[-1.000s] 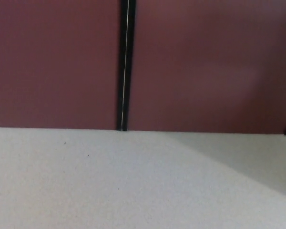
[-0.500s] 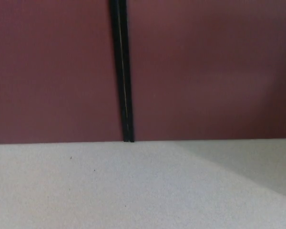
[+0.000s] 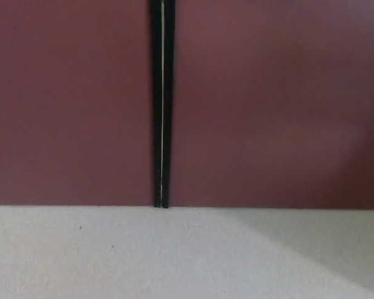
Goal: The robot walks towards the door handle and put its right hand on it and twist the handle
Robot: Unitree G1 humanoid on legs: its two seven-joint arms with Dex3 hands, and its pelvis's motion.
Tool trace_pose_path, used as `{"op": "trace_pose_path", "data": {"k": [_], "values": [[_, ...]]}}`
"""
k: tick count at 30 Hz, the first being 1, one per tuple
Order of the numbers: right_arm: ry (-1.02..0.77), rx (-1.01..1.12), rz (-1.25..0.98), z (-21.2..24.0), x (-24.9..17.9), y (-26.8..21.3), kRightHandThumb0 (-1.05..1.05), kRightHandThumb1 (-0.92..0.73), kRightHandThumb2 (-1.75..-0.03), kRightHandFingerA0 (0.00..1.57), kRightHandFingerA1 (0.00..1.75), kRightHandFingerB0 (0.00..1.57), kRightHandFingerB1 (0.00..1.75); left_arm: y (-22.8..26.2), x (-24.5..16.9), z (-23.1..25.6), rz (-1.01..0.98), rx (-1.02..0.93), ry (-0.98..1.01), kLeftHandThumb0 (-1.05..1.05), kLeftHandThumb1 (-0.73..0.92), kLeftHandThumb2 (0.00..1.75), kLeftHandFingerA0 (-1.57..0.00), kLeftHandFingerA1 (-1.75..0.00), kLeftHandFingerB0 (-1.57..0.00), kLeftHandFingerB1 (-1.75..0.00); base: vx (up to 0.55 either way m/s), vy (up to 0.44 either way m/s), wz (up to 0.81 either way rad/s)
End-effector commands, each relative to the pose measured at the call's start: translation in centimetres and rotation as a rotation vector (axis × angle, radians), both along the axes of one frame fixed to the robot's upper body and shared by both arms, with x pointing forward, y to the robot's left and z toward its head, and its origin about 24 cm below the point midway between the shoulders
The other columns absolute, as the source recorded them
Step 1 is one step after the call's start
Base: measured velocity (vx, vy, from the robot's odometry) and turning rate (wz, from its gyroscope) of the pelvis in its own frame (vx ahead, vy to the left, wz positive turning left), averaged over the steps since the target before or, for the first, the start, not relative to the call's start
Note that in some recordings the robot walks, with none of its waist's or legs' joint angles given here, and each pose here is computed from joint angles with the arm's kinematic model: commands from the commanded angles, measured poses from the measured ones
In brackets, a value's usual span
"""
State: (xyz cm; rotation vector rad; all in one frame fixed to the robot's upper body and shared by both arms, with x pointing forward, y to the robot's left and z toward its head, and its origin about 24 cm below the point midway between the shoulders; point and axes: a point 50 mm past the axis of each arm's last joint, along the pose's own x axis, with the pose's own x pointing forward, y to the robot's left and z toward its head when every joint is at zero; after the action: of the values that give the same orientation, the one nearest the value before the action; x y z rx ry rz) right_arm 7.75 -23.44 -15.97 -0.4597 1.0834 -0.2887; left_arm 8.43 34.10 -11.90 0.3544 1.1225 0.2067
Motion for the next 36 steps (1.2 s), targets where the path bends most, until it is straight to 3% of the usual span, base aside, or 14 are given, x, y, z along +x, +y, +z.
{"op": "trace_pose_path", "data": {"k": [1, 17, 36], "values": [[0.029, 0.003, -0.001, -0.16, -0.61, 0.01, -0.32, -0.60, -0.59, 0.68, 0.50, 0.57, 0.41, -0.15, -0.48, -0.16, -0.009, -0.005, 0.010, -0.27, 0.57, 0.58, -0.64, -0.47, -0.43, -0.37, 0.14, 0.064, 0.05], [0.046, 0.031, 0.032, -0.35, -1.13, 0.44, -0.34, -0.60, -0.59, 0.67, 0.48, 0.55, 0.41, -0.04, -0.74, -0.15, -0.035, 0.016, 0.027, -0.27, 0.57, 0.58, -0.65, -0.47, -0.46, -0.38, 0.18, -0.003, 0.03], [0.066, 0.044, 0.038, -0.55, -1.39, 0.98, -0.34, -0.61, -0.59, 0.67, 0.48, 0.57, 0.42, 0.01, -0.64, -0.08, -0.051, 0.024, 0.026, -0.27, 0.57, 0.58, -0.67, -0.48, -0.48, -0.39, 0.22, 0.109, 0.02]]}}
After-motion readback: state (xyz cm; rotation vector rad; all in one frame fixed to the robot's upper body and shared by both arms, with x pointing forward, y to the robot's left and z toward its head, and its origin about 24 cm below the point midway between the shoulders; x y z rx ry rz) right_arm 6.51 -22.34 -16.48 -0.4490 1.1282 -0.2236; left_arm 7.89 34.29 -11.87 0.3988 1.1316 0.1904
